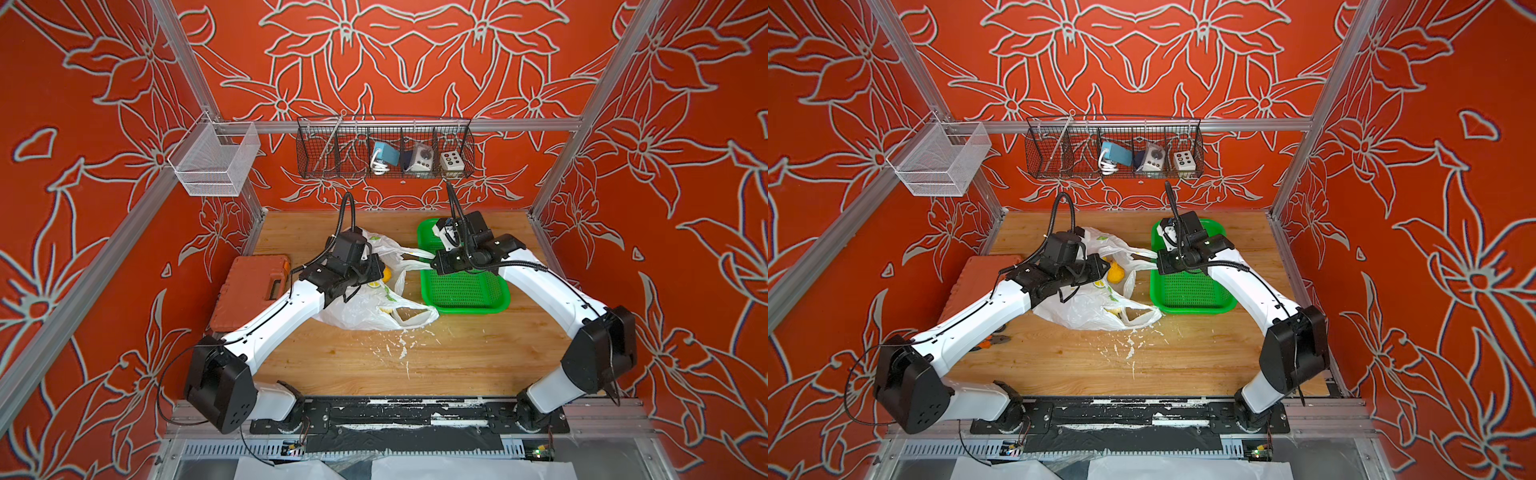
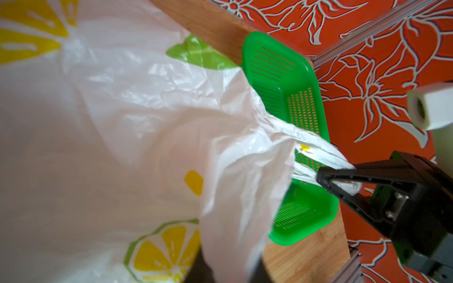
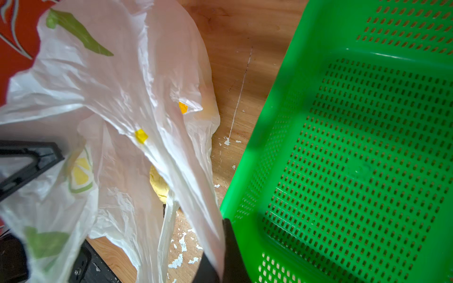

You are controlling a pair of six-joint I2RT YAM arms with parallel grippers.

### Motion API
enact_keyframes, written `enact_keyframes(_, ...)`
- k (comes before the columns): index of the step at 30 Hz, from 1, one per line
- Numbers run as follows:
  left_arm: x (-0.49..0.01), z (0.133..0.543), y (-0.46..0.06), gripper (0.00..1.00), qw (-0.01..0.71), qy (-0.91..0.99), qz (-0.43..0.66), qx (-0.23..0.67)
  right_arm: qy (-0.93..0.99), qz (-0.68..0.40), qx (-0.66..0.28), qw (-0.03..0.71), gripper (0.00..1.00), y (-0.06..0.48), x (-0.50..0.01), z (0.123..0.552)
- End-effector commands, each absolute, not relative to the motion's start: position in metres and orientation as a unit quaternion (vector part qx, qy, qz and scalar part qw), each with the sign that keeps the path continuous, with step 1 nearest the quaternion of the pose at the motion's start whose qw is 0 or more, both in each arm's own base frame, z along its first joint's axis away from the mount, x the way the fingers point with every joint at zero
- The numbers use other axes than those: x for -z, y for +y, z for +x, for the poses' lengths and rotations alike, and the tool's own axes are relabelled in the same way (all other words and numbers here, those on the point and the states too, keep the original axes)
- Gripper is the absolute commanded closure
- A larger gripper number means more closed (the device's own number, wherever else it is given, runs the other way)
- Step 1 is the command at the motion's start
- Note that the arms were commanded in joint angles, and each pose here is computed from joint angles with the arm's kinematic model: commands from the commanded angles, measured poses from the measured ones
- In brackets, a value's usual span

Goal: Place the pears into plastic bags & tie knots
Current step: Place the plastic bag at the center of the board.

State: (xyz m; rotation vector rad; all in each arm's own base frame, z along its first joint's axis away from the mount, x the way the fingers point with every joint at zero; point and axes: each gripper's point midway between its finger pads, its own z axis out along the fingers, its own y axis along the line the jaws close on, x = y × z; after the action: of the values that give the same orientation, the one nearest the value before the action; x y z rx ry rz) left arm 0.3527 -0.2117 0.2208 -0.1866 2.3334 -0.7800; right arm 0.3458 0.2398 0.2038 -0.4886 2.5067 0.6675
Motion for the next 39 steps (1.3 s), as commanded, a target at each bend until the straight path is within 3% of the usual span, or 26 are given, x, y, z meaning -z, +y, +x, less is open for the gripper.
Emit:
enact_keyframes(1,-0.265,0.34,-0.207,0.43,0.359,0.872,-0.072,0.326,0.908,-0.177,-0.276,0.26,1.0,0.25,-0.222,0.351)
enact_keyframes(4,-0.278,0.318,-0.202,0.32,0.35,0.862,-0.101,0.352,0.911,-0.167,-0.28,0.254,1.0,0.251,-0.22,0.351)
enact_keyframes(12,-0.253,0.248,-0.242,0.26,0.269,0.871,-0.139,0.386,0.915,-0.153,-0.274,0.252,1.0,0.25,-0.218,0.354)
enact_keyframes(25,-0.217,0.243,-0.278,0.17,0.194,0.868,-0.19,0.415,0.915,-0.153,-0.271,0.255,1.0,0.256,-0.219,0.369)
enact_keyframes(34,-0.205,0.257,-0.3,0.16,0.209,0.864,-0.209,0.407,0.914,-0.153,-0.276,0.255,1.0,0.259,-0.22,0.372)
enact_keyframes(39,-0.184,0.27,-0.301,0.17,0.217,0.881,-0.223,0.356,0.918,-0.15,-0.261,0.257,1.0,0.252,-0.217,0.372)
